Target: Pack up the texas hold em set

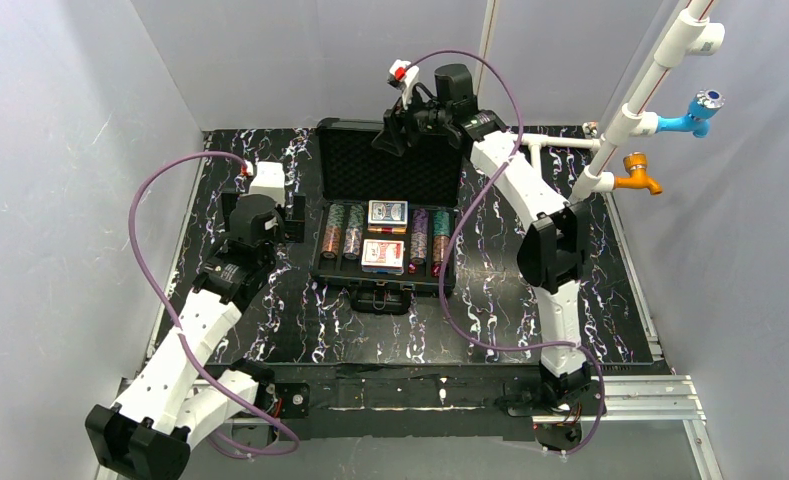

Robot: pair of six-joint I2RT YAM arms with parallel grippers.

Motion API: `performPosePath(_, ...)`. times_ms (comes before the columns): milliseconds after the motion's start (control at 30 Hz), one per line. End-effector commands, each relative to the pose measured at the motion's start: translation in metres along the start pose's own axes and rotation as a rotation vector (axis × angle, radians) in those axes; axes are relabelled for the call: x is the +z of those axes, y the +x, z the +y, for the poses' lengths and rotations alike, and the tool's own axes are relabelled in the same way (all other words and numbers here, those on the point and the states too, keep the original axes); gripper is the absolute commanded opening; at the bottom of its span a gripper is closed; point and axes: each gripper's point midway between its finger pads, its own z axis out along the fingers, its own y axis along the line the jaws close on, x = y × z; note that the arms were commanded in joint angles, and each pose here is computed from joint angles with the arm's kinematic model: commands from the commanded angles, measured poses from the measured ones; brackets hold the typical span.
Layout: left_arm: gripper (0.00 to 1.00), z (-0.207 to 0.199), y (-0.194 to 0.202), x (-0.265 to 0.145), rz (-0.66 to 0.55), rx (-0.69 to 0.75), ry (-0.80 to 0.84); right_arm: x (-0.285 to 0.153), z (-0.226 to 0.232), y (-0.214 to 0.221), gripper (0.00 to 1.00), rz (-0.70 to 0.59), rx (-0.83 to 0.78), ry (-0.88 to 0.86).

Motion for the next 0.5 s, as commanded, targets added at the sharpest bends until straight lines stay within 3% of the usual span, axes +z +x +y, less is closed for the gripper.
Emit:
performPosePath(0, 0.98, 0.017, -0.007, -0.006, -0.034, -0.018, -0.086, -0.002, 0.064, 0.016, 0.78, 0.092, 0.048, -0.146)
performPosePath(467, 0.98, 0.021, -0.008, -0.007, -0.034, -0.024, -0.102, -0.012, 0.106, 0.048, 0.77, 0.220, 0.051, -0.178)
